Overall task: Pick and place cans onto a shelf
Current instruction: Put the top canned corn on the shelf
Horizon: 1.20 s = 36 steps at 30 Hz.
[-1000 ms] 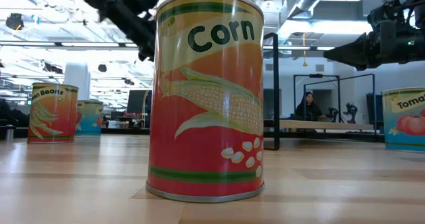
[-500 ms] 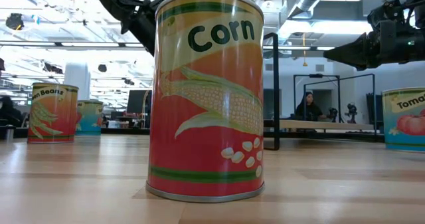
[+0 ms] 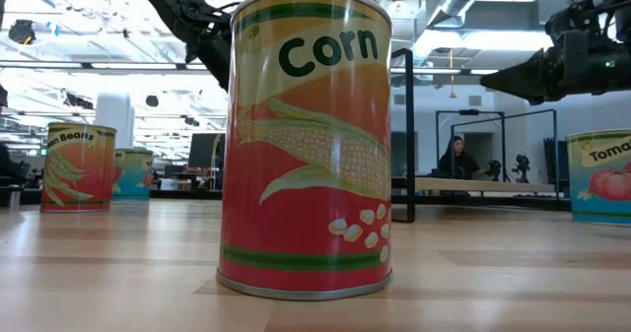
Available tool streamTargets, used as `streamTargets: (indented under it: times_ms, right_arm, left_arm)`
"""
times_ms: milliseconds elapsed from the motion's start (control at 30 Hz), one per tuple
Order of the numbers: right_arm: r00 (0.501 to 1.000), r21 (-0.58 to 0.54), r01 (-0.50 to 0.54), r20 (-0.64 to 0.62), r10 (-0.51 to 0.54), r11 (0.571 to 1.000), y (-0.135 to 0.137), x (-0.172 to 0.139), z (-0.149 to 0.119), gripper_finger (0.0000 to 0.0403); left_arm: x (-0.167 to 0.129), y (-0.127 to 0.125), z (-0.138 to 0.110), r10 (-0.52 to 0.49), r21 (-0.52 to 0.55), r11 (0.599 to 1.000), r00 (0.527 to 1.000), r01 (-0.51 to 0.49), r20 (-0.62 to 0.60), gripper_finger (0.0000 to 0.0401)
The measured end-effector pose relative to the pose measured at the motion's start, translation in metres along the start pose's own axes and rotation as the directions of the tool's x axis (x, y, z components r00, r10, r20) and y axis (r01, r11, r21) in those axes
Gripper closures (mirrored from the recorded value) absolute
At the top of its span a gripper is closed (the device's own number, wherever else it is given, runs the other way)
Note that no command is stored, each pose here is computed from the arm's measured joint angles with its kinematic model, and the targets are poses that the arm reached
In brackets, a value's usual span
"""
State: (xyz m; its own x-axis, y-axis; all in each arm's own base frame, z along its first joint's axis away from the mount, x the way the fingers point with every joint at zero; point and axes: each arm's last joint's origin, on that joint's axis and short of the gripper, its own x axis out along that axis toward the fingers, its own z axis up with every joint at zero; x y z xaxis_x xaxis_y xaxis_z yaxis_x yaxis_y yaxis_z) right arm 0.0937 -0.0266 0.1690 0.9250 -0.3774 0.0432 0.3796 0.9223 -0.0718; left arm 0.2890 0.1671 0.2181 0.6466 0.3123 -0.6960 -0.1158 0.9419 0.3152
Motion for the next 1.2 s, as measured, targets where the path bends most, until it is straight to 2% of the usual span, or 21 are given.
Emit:
streamTargets:
  times_ms: [200,467,567,700,833,900,1067,1200]
  right_arm:
    - [1.000,0.000,0.000,-0.001,0.000,1.000,0.000,0.000,0.000,0.0353]
    - [1.000,0.001,-0.001,0.001,0.001,1.000,0.000,0.000,0.000,0.0353]
    - [1.000,0.000,-0.001,-0.001,0.001,1.000,0.000,0.000,0.000,0.0353]
    - [1.000,0.000,0.000,-0.001,0.000,1.000,0.000,0.000,0.000,0.0353]
    - [1.000,0.000,0.000,0.000,0.000,1.000,0.000,0.000,0.000,0.0353]
    - [1.000,0.000,0.000,-0.001,0.000,1.000,0.000,0.000,0.000,0.0353]
    - [1.000,0.000,0.000,-0.001,0.000,1.000,0.000,0.000,0.000,0.0353]
    - [1.000,0.000,0.000,-0.001,0.000,1.000,0.000,0.000,0.000,0.0353]
  left_arm:
    - [0.010,-0.001,-0.002,0.019,0.134,0.991,1.000,-0.016,-0.020,0.0291]
    - [0.024,-0.001,-0.010,0.076,0.230,0.972,0.992,-0.051,-0.098,0.0297]
    - [0.025,-0.001,-0.011,0.073,0.240,0.970,0.992,-0.047,-0.102,0.0326]
    - [0.025,-0.002,-0.010,0.051,0.255,0.967,0.994,-0.025,-0.096,0.0388]
    - [0.021,0.001,-0.008,0.076,0.223,0.973,0.991,-0.051,-0.106,0.0396]
    - [0.016,0.008,-0.001,0.088,0.169,0.984,0.986,-0.064,-0.139,0.0399]
    - [-0.022,0.041,0.046,0.125,-0.056,0.990,0.984,-0.133,-0.124,0.0401]
    - [-0.055,0.045,0.092,0.137,-0.159,0.977,0.990,-0.141,-0.037,0.0401]
